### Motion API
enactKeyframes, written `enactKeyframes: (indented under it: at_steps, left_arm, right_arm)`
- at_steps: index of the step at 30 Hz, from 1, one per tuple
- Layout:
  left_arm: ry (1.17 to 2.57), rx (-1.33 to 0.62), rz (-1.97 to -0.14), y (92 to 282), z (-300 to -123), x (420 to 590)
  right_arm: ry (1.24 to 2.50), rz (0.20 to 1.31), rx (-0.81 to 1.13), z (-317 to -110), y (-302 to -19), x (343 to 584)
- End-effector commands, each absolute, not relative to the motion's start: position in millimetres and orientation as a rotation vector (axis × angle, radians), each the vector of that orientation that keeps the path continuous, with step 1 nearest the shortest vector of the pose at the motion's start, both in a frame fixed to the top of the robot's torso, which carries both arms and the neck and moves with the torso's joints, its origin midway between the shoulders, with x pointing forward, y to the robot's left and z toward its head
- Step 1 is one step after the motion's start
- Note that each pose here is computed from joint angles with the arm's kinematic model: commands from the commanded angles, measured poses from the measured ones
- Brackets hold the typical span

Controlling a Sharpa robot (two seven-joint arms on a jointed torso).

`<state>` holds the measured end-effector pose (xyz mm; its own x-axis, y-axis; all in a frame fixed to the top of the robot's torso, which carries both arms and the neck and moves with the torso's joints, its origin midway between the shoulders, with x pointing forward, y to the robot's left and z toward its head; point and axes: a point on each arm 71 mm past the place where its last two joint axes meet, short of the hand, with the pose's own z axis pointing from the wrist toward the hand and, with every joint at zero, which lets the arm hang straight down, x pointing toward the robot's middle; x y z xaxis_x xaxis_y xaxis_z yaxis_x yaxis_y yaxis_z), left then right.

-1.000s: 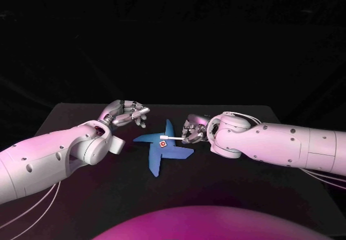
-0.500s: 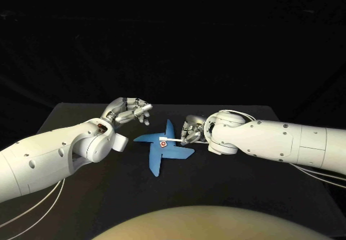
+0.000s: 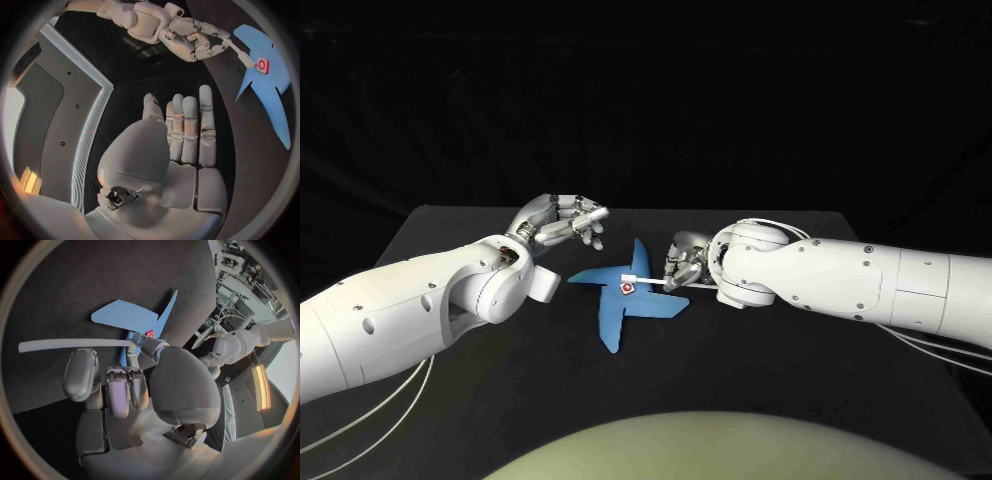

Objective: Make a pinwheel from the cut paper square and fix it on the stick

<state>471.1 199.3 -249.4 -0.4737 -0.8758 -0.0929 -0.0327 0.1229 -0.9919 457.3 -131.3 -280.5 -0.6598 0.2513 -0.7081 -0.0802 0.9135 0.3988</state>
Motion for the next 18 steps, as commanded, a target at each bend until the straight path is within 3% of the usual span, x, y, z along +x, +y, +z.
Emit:
enactKeyframes:
  at_steps: [1, 18]
  left_arm:
    - [1.668, -0.899, -1.462, 196.4, -248.5, 471.3]
    - [1.674, -0.9, -1.463, 194.5, -248.6, 471.3]
  right_arm:
    - [2.275, 0.493, 0.104, -283.6, -131.1, 456.6]
    - [2.277, 0.475, 0.106, -288.4, -130.6, 458.8]
